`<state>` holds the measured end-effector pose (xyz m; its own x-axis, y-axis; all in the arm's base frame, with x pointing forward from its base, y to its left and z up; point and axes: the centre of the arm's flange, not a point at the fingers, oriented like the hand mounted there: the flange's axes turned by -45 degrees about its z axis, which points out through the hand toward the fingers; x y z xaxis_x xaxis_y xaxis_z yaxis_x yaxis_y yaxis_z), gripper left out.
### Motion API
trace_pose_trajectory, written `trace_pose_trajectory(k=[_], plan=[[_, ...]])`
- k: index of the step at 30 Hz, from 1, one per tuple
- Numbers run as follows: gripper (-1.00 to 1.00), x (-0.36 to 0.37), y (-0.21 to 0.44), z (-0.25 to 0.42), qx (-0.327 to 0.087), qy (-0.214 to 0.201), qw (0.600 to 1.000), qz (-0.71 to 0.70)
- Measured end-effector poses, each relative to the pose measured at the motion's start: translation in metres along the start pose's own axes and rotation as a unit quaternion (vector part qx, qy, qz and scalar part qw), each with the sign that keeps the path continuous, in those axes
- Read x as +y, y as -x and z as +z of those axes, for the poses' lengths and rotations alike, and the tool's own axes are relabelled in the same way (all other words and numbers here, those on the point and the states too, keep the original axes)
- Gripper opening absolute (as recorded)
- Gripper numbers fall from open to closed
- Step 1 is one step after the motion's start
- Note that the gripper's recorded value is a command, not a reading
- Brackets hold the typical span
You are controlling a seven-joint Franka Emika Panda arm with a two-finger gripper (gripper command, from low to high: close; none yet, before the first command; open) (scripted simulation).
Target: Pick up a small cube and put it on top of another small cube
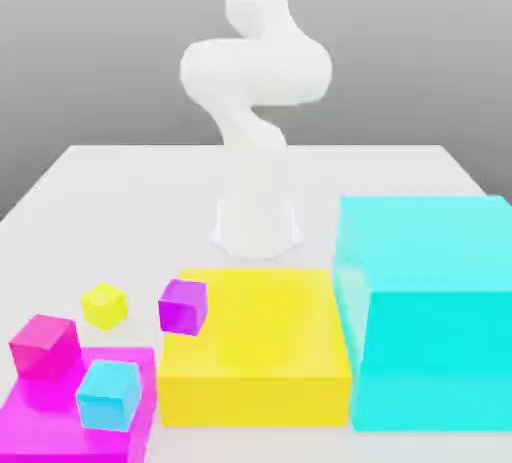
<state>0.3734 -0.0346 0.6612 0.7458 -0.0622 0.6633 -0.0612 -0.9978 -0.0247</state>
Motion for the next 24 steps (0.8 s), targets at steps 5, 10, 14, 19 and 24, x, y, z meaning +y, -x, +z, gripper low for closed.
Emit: trace_pose_trajectory(k=[5,10,14,19,24], plan=[[0.0,0.079,0.055,0.115,-0.086,0.028,0.994,0.056],[0.0,0.147,0.147,0.198,-0.171,0.055,0.977,0.113],[0.0,0.192,0.247,0.243,-0.243,0.076,0.953,0.163],[0.0,0.227,0.39,0.265,-0.33,0.102,0.909,0.232],[0.0,0.231,0.413,0.284,-0.337,0.104,0.907,0.231]])
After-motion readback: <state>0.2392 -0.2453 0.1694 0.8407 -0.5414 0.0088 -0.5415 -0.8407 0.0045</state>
